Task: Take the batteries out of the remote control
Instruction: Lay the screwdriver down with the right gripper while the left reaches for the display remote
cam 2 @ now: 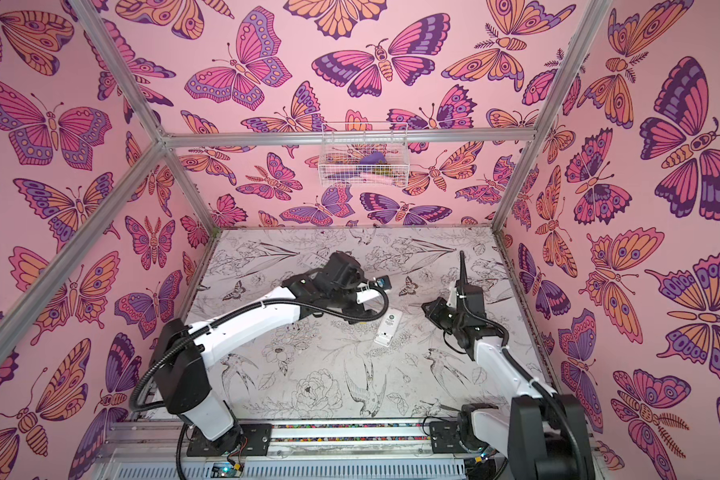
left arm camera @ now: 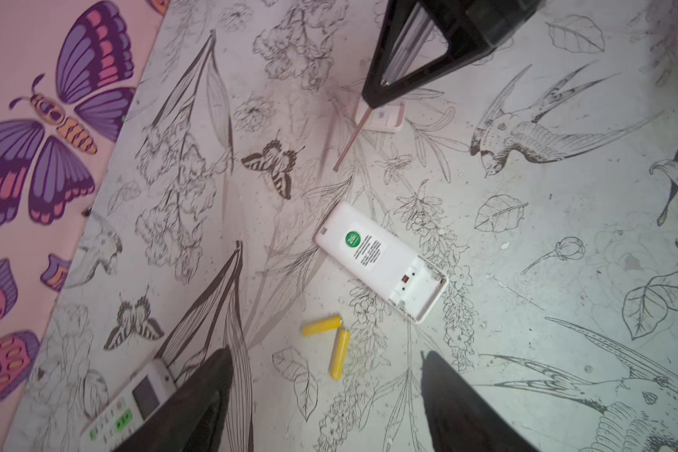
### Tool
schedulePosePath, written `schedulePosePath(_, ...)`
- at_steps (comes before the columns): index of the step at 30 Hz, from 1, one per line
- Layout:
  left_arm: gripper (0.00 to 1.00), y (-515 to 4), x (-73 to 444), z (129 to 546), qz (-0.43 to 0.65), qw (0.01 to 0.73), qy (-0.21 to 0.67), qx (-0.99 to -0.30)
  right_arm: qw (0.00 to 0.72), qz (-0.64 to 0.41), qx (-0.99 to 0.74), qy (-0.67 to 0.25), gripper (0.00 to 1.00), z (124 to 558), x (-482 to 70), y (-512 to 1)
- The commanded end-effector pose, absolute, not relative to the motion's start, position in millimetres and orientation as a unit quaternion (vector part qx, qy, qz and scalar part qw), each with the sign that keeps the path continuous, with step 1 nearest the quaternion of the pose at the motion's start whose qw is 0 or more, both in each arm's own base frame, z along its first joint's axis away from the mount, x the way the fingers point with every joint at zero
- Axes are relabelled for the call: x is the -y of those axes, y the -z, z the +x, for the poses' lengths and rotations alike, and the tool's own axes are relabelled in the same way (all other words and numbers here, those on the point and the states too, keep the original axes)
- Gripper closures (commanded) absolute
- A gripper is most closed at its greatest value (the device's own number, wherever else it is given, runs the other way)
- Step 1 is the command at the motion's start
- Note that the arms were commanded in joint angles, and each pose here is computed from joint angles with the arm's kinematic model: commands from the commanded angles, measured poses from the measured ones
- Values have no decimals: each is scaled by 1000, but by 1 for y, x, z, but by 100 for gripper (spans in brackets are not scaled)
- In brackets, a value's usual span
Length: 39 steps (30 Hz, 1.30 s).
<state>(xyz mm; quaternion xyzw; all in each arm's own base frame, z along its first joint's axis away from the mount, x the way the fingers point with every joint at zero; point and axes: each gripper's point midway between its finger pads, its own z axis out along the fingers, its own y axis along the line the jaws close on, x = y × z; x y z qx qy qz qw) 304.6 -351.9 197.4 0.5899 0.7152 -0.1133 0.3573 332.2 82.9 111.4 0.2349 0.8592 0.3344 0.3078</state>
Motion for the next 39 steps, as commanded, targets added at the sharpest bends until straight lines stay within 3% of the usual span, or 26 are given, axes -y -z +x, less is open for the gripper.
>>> schedulePosePath(1, 18, -189, 313, 299, 546, 316, 111, -768, 333, 229, -839, -365, 100, 364, -83, -135)
schedulePosePath(11, 11, -186, 239, 304, 421, 312, 181, -833, 301, 248, -819, -422, 93, 412, -97, -113)
schedulePosePath(22, 7, -189, 183, 328, 312, 345, 222, -857, 249, 256, -834, -421, 80, 431, -110, -67)
schedulePosePath(31, 6, -198, 164, 334, 286, 364, 220, -859, 204, 244, -856, -408, 54, 431, -118, -47)
schedulePosePath(39, 6, -196, 160, 336, 284, 366, 218, -859, 158, 214, -901, -342, 41, 418, -111, -38)
